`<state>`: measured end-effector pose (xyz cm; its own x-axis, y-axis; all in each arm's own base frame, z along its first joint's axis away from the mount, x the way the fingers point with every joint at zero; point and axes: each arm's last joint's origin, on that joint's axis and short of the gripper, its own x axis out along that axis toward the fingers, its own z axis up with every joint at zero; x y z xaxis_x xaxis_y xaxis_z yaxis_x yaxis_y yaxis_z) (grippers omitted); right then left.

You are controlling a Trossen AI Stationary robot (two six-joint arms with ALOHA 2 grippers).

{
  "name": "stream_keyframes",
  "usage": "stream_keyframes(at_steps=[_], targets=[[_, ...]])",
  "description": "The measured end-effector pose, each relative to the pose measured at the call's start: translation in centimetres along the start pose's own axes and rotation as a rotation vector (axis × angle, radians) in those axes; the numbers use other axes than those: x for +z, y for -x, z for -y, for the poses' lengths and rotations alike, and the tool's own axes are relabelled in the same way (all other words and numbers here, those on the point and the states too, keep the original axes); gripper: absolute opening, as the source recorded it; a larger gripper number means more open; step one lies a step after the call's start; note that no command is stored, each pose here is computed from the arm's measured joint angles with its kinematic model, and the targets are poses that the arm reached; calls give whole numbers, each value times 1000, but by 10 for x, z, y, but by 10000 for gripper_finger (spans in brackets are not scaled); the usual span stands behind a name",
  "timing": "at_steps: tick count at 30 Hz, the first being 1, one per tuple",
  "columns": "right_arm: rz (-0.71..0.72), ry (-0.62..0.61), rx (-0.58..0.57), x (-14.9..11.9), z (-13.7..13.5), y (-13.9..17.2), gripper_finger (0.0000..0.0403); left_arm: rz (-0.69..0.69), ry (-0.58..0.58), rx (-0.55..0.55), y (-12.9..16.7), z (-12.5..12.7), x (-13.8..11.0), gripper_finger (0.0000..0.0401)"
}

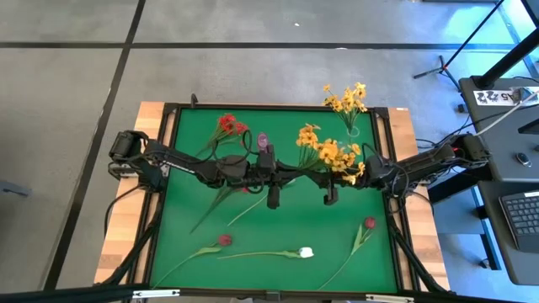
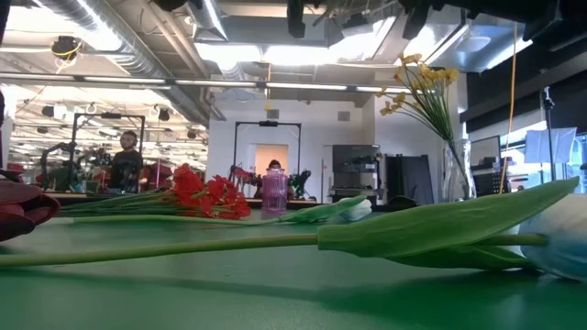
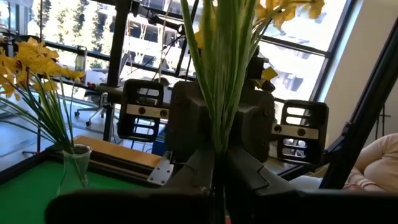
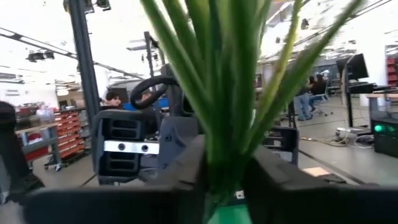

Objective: Sort flowers into vase by color
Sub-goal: Put the yellow flowers into the transparent vase

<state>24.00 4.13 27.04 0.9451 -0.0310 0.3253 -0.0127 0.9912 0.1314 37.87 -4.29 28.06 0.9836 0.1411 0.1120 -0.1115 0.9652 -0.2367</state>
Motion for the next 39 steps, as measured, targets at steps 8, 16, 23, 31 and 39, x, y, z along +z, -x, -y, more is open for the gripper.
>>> stream_keyframes(at_steps=[8,16,23,31,39], targets=[[-8,13,2,0,0,0,36,-9,12,1,1,0,0,33],[-42,31,-10,2,1,3,10,-52,-13,-7,7,6,4,101],[-110,54,-84,12,5,13,29,-61,-32,-9,21,16,23,152],[-175,80,-162,41,12,45,10,-116,-79,83,42,23,40,155],[-276,97,-268,62,24,94,17,-251,-96,190,53,15,36,155]])
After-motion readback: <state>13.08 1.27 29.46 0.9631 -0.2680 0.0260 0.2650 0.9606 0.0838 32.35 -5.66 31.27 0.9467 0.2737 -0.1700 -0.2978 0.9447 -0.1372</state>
